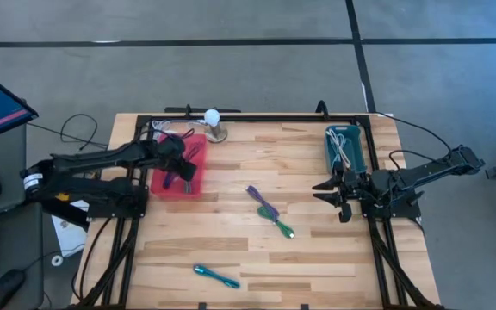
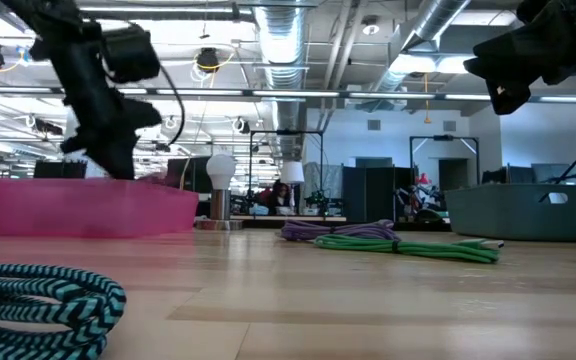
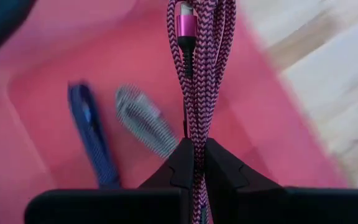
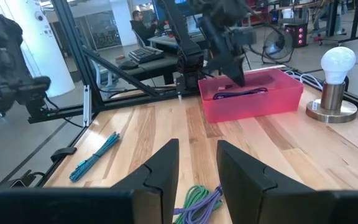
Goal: Pick & Place USB Port
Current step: Put the pink patterned charger cable into the pink bin
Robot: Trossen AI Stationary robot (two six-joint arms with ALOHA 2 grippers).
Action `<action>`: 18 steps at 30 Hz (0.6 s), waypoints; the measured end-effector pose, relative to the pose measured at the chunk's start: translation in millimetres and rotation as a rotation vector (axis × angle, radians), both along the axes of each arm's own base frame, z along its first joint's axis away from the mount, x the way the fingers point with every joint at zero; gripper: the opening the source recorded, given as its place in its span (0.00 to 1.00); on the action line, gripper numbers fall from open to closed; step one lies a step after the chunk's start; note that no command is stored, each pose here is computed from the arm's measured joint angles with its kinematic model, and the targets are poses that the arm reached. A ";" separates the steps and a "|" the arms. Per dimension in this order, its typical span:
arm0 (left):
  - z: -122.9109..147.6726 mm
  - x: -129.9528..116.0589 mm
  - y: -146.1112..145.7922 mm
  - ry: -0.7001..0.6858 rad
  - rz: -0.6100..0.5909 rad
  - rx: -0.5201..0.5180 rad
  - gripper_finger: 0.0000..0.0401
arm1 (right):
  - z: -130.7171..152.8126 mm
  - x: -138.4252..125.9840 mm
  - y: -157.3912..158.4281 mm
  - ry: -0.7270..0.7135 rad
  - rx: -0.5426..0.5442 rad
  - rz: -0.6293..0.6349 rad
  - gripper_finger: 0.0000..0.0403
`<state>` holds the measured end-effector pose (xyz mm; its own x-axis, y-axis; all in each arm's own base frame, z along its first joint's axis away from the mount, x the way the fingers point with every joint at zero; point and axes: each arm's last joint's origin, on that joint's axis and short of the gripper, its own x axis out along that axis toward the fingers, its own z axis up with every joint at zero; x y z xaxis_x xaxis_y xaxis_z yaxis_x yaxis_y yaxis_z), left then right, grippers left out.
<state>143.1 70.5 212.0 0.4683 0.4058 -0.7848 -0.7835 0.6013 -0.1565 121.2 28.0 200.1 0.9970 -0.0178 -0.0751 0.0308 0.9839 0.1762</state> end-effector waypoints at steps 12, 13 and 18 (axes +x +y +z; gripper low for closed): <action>-25.9 -13.9 23.5 -0.082 0.089 -0.063 0.05 | 0.0 0.0 0.0 0.000 0.000 0.000 0.25; -27.3 -15.1 24.3 -0.077 0.093 -0.063 0.05 | 0.0 0.0 0.0 0.000 0.000 0.000 0.25; -35.8 -18.3 24.9 -0.077 0.098 -0.078 0.05 | 0.0 0.0 0.0 0.000 0.000 0.000 0.25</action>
<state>124.8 95.5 176.2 0.4895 0.3920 -0.7789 -0.8217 0.5063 -0.2617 121.2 28.0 200.1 0.9970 -0.0179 -0.0748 0.0309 0.9838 0.1764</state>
